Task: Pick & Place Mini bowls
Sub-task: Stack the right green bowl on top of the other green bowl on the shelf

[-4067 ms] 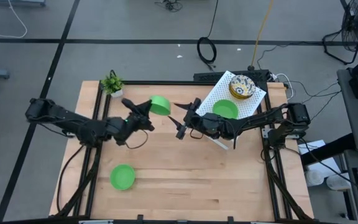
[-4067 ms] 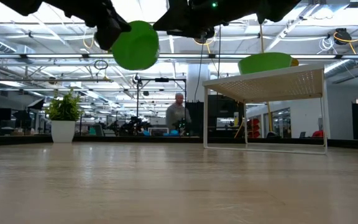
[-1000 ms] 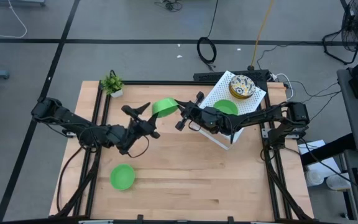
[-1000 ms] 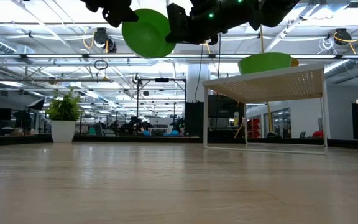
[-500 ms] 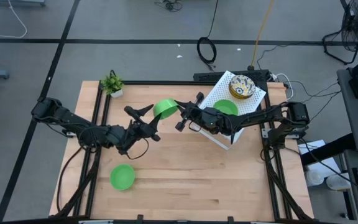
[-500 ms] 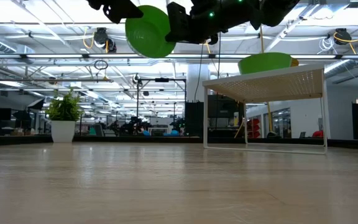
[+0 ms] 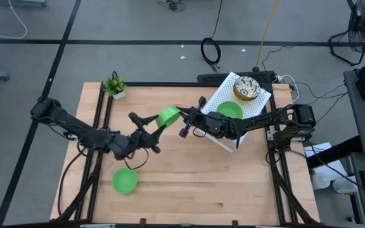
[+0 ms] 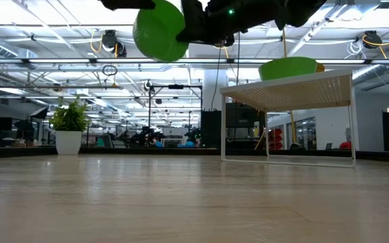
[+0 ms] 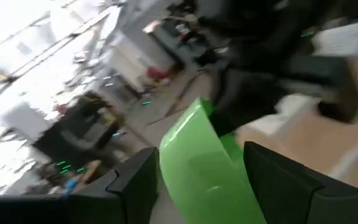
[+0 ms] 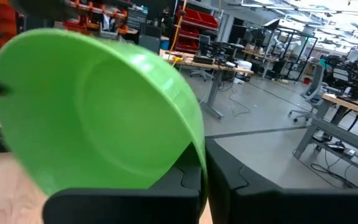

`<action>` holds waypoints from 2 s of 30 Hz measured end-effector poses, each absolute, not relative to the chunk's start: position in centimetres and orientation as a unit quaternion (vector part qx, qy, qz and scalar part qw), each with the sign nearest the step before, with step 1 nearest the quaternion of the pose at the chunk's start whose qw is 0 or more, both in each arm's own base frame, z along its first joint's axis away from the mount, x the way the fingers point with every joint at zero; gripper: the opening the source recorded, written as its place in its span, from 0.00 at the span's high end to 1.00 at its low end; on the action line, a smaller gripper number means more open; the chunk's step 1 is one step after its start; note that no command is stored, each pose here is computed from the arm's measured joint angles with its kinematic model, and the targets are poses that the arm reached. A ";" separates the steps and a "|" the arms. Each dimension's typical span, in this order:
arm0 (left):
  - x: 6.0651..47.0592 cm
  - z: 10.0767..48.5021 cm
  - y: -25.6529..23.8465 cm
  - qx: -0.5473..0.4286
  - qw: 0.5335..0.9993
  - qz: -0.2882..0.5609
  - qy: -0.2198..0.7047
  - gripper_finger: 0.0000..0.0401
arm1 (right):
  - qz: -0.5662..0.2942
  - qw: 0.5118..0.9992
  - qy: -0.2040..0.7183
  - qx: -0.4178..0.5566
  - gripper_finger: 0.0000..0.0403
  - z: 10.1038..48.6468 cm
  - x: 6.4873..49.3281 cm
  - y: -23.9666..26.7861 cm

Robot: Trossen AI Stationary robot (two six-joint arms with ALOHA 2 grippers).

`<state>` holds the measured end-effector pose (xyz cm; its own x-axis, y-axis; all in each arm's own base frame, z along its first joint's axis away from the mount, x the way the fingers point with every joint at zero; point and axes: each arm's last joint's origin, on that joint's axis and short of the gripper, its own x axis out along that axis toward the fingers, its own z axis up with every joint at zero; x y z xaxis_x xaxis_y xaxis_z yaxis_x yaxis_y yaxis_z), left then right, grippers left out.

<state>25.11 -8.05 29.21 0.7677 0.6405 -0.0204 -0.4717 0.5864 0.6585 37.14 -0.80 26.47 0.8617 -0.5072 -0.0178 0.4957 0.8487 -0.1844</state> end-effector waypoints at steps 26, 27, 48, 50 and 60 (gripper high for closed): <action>14.3 34.2 -2.5 0.154 0.977 -0.053 0.139 0.44 | -0.273 0.957 0.042 -0.090 1.00 26.3 37.1 -1.0; 13.7 34.0 -2.2 0.151 0.979 -0.047 0.132 0.44 | -0.273 0.957 0.042 -0.090 1.00 26.3 37.1 -1.0; 8.4 29.2 0.6 0.097 0.994 0.028 -0.035 0.44 | -0.274 0.957 0.039 -0.085 1.00 26.3 37.1 -1.0; 8.9 27.8 0.7 0.089 0.995 0.026 -0.023 0.44 | -0.274 0.957 0.039 -0.086 1.00 26.3 37.1 -1.0; 10.1 25.5 0.8 0.058 0.996 0.025 -0.058 0.44 | -0.270 0.957 0.051 -0.092 1.00 26.1 37.1 -0.8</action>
